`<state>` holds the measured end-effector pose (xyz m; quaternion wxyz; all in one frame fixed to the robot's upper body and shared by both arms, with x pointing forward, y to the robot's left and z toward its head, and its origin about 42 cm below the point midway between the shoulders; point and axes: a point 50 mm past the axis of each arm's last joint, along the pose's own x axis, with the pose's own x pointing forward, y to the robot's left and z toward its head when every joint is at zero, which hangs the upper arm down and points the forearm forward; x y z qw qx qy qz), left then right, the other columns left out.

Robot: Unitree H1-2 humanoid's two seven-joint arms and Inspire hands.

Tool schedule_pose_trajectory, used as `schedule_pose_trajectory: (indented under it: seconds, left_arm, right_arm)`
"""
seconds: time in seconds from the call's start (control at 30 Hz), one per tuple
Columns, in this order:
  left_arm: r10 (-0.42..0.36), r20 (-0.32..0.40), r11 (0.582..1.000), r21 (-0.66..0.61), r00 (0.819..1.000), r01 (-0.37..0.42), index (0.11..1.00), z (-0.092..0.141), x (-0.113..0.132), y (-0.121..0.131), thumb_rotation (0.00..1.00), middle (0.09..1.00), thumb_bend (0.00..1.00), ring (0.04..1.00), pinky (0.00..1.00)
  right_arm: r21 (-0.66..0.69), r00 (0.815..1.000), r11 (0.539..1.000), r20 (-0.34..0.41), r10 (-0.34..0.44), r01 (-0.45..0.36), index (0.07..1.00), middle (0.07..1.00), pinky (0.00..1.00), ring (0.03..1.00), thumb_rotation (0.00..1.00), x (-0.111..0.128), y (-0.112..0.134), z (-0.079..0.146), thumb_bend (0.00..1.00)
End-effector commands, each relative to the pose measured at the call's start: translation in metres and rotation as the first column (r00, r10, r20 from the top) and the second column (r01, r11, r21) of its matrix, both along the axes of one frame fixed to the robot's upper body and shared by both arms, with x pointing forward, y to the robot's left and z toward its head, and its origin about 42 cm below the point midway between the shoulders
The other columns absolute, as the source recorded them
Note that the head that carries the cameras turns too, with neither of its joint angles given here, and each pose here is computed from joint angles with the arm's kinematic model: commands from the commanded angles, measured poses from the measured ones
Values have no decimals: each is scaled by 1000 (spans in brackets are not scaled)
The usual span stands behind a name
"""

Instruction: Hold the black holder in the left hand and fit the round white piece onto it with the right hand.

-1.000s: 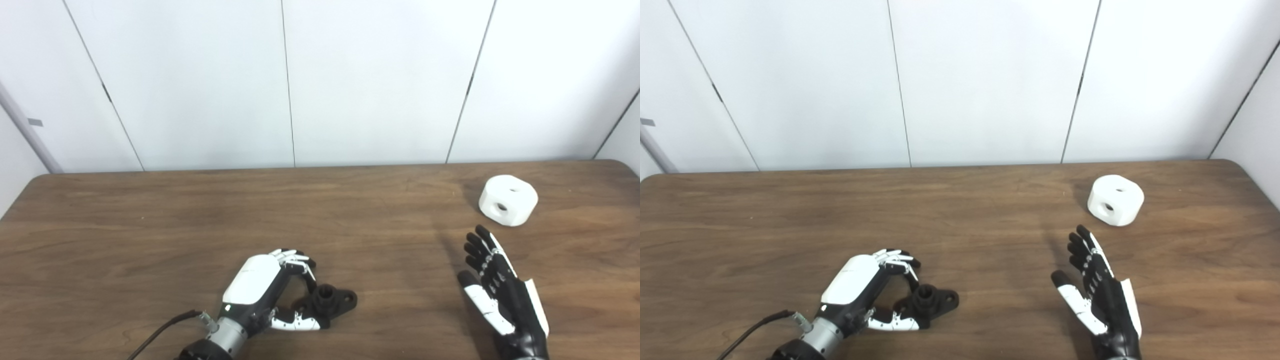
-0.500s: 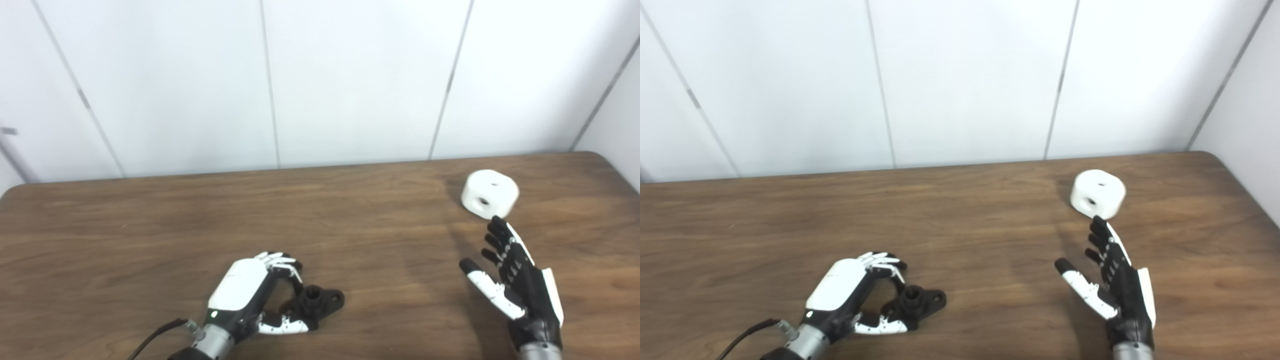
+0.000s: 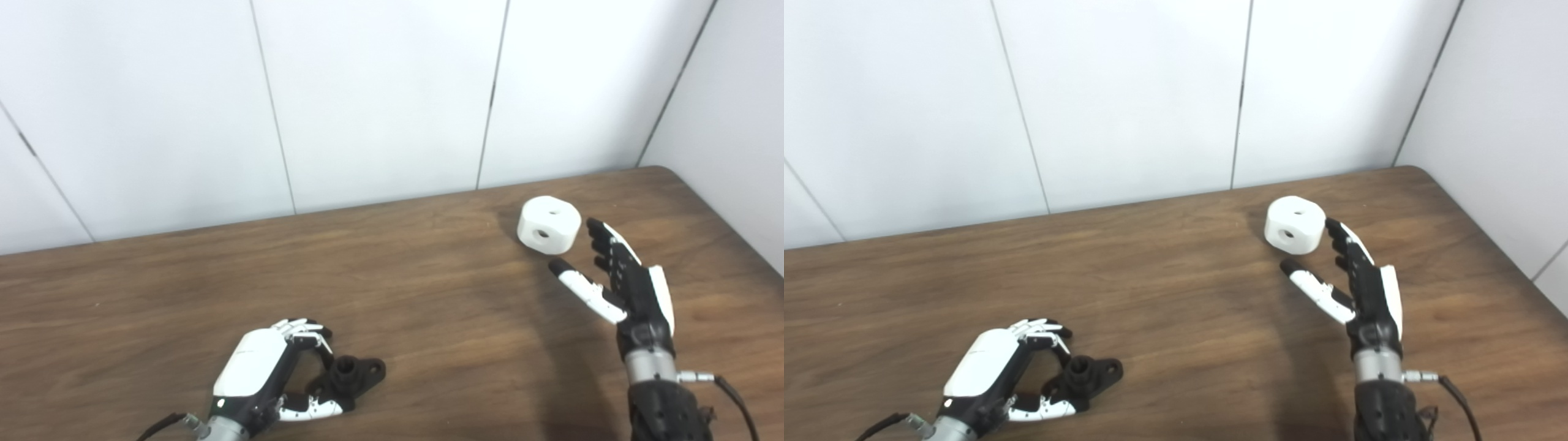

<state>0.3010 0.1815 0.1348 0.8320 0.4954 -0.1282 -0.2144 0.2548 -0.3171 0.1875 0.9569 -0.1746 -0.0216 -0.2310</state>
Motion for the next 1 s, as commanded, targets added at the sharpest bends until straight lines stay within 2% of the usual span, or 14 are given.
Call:
schedule_pose_trajectory:
  seconds: [0.0,0.23,0.3,0.33,0.37,0.4,0.47,0.57,0.7,0.83,0.97]
  left_arm:
    - [4,-107,997,78,994,5,485,-24,-6,11,50,759,523,830,873]
    - [4,-93,997,78,996,3,485,-24,-5,15,50,748,523,816,854]
    - [5,-95,997,77,995,2,485,-24,-5,16,49,748,522,820,856]
    - [5,-95,997,76,995,3,485,-24,-5,17,48,747,522,819,854]
    - [2,-92,997,78,996,5,485,-24,-5,18,48,745,522,818,852]
    - [-1,-89,997,79,996,8,485,-24,-5,18,48,744,522,816,846]
    - [-2,-88,997,81,996,9,485,-24,-4,19,48,741,522,811,839]
    - [-1,-91,996,86,996,8,485,-24,-4,20,48,743,522,813,844]
    - [-1,-91,996,86,996,9,485,-22,-4,20,48,740,522,815,848]
    - [0,-93,996,91,996,8,485,-22,-5,21,48,743,522,816,851]
    - [0,-99,996,90,995,9,485,-23,-5,23,48,745,522,816,856]
  right_arm:
    - [-69,997,997,70,-21,26,831,887,871,891,499,8,-4,25,808]
    - [-151,995,985,61,-76,84,806,869,825,870,395,28,-13,39,828]
    - [-171,996,981,45,-80,87,798,864,686,802,387,37,-18,43,858]
    - [-185,996,979,36,-79,85,797,857,581,735,382,42,-20,45,872]
    - [-209,997,975,26,-76,80,798,850,550,710,380,46,-22,47,882]
    - [-241,997,968,14,-74,75,803,850,586,733,383,51,-25,49,893]
    - [-296,997,953,-7,-72,66,817,861,773,832,379,60,-31,53,915]
    - [-354,996,934,-47,-74,53,836,910,909,916,378,74,-39,59,958]
    - [-414,989,909,-106,-99,47,844,962,875,946,341,91,-46,63,999]
    - [-473,975,881,-186,-118,16,851,990,967,993,343,105,-51,65,1000]
    - [-499,962,867,-242,-127,-11,851,1000,968,1000,349,116,-54,62,1000]
